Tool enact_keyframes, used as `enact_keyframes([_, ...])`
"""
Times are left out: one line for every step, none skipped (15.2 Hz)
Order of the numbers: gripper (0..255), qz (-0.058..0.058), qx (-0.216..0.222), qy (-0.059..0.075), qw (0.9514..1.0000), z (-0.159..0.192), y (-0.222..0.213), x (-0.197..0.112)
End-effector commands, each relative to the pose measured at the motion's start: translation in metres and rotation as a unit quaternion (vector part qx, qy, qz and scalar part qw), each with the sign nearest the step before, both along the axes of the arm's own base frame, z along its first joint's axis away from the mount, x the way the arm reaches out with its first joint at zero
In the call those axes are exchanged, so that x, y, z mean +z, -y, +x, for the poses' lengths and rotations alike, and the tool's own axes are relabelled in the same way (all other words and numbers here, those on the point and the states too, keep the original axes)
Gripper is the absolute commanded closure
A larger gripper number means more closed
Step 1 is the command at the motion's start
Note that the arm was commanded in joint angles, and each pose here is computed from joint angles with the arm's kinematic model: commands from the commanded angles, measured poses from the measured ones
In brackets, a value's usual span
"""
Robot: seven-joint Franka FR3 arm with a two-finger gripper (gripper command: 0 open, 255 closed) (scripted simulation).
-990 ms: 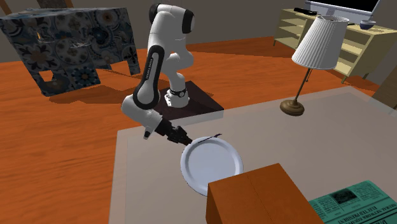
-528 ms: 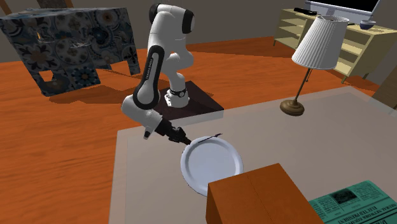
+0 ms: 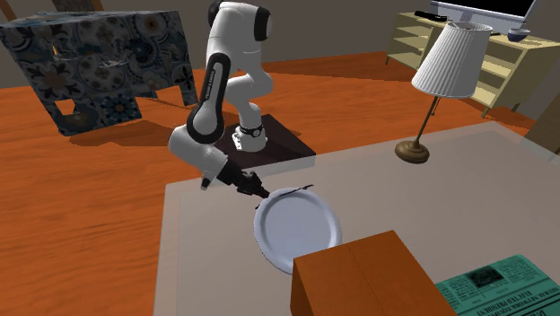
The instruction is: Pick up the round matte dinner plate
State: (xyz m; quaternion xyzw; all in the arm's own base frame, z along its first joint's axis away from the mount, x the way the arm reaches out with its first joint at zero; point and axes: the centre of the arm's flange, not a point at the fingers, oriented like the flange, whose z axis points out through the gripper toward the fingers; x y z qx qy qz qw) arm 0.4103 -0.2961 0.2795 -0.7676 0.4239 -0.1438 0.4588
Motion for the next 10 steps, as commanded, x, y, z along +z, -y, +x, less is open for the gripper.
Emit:
enact_keyframes([255,0.0,0.0,0.0,1.0,0.0,0.001,0.01])
enact_keyframes([255,0.0,0.0,0.0,1.0,0.0,0.001,0.016])
enact_keyframes([255,0.0,0.0,0.0,1.0,0.0,0.001,0.021])
enact_keyframes([255,0.0,0.0,0.0,1.0,0.0,0.001,0.026])
enact_keyframes([255,0.0,0.0,0.0,1.0,0.0,0.001,0.031])
enact_keyframes([255,0.0,0.0,0.0,1.0,0.0,0.001,0.037])
enact_keyframes([255,0.0,0.0,0.0,1.0,0.0,0.001,0.042])
enact_keyframes([255,0.0,0.0,0.0,1.0,0.0,0.001,0.047])
enact_keyframes([255,0.0,0.0,0.0,1.0,0.0,0.001,0.048])
enact_keyframes([255,0.0,0.0,0.0,1.0,0.0,0.001,0.048])
